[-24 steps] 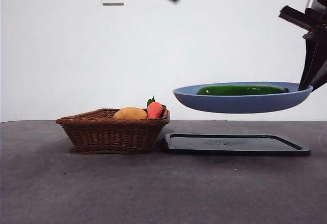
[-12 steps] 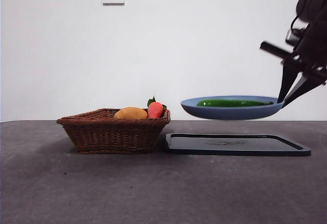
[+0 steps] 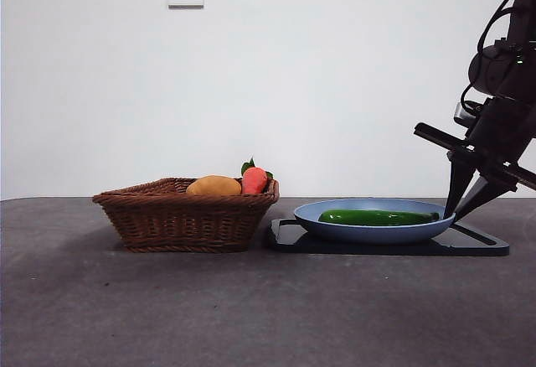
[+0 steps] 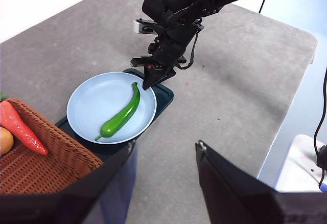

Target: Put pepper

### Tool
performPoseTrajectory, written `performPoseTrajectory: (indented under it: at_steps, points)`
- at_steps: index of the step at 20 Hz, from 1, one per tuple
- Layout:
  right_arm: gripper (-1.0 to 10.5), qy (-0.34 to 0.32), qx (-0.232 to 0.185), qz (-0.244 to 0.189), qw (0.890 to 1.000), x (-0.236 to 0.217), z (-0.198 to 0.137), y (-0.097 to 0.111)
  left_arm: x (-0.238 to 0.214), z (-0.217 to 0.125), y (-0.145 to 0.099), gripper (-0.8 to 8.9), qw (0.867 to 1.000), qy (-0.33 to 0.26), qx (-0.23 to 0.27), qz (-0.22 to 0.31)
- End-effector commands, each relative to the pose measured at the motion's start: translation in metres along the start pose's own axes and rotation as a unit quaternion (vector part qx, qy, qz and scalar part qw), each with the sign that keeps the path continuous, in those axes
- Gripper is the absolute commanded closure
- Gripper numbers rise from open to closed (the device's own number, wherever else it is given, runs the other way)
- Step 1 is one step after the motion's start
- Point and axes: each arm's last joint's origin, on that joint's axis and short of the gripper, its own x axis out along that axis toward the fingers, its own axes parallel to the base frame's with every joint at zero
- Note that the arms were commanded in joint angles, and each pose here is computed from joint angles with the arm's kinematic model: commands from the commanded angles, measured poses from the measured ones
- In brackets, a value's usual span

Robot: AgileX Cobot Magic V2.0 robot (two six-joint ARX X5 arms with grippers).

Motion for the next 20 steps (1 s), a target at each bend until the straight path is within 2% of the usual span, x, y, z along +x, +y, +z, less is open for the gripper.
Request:
performPoseTrajectory:
  at_steps: [1, 5, 7, 9, 12, 15, 20]
  points:
    - [9.3, 0.0, -0.014, 0.002, 1.0, 0.006, 0.005, -0.001, -0.002, 0.004, -0.002, 6.04, 1.0, -0.008, -0.002, -0.003]
    - [7.9, 0.004, -0.02, 0.001, 1.0, 0.005, 0.004, -0.001, -0.002, 0.004, -0.002, 6.04, 1.0, -0.007, -0.002, -0.003]
    - [7.7, -0.006, -0.022, 0.003, 1.0, -0.004, 0.005, 0.001, -0.002, 0.003, -0.002, 6.04, 1.0, -0.002, -0.002, -0.003]
    - [7.7, -0.031, -0.037, 0.008, 0.999, -0.028, 0.005, 0.008, -0.002, 0.002, -0.002, 6.04, 1.0, 0.002, -0.002, -0.002]
    - [7.8, -0.07, -0.081, 0.021, 0.994, -0.076, -0.003, 0.026, -0.002, 0.002, -0.002, 6.04, 1.0, 0.002, -0.002, -0.002]
    - [7.8, -0.08, -0.14, 0.029, 0.986, -0.132, -0.034, 0.049, -0.002, 0.001, -0.002, 6.08, 1.0, 0.009, -0.001, -0.003]
    - [7.8, -0.05, -0.239, 0.048, 0.969, -0.201, -0.11, 0.083, -0.002, -0.001, -0.002, 6.08, 1.0, 0.021, -0.002, -0.003]
